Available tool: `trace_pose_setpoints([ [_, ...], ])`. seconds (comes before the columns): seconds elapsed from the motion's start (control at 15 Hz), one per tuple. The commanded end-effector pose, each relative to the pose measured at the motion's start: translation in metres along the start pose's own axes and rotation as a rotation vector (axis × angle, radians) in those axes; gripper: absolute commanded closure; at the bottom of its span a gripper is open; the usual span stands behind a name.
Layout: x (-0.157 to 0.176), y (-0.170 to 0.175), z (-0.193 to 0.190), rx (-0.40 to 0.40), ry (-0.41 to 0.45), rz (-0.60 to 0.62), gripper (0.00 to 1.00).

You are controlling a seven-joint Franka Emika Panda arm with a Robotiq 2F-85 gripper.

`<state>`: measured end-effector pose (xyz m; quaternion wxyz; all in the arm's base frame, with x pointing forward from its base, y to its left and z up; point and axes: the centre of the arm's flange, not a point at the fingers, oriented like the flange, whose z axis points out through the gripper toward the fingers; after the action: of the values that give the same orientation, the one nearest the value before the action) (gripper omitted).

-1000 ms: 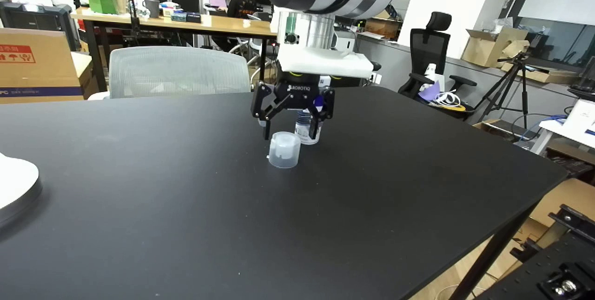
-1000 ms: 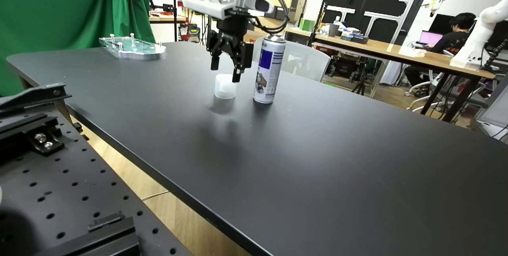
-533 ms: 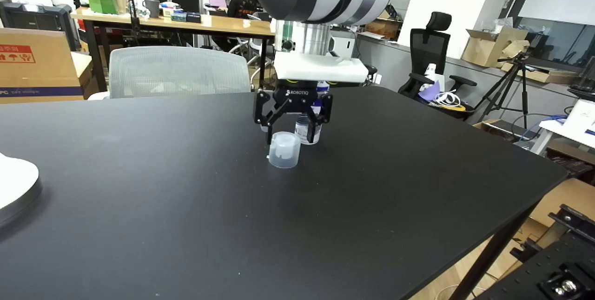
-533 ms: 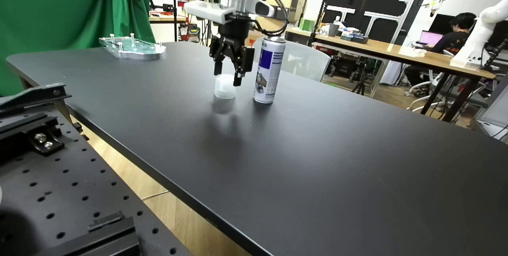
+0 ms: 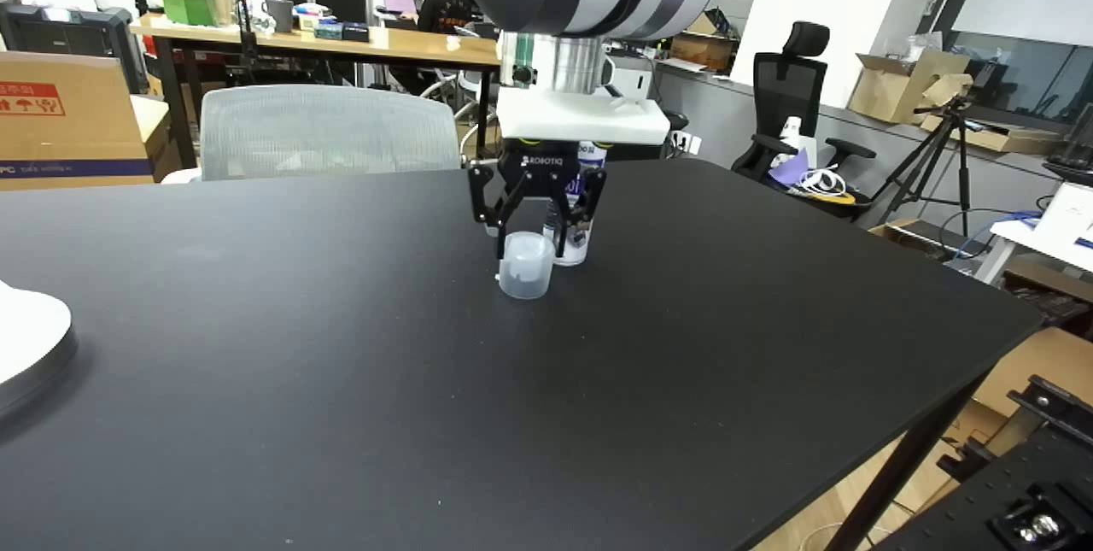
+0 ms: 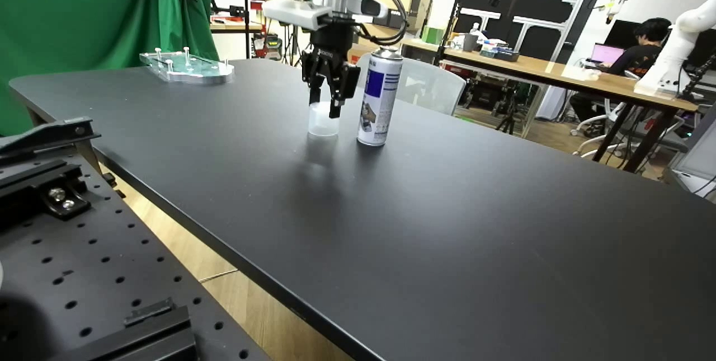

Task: Put the lid on the spray can

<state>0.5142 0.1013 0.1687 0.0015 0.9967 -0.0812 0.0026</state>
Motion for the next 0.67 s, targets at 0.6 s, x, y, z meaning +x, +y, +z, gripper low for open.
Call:
trace_pose_setpoints([
  [0.6,-0.007,-0.006,-0.162,-0.006,-0.019,0.073,0.60],
])
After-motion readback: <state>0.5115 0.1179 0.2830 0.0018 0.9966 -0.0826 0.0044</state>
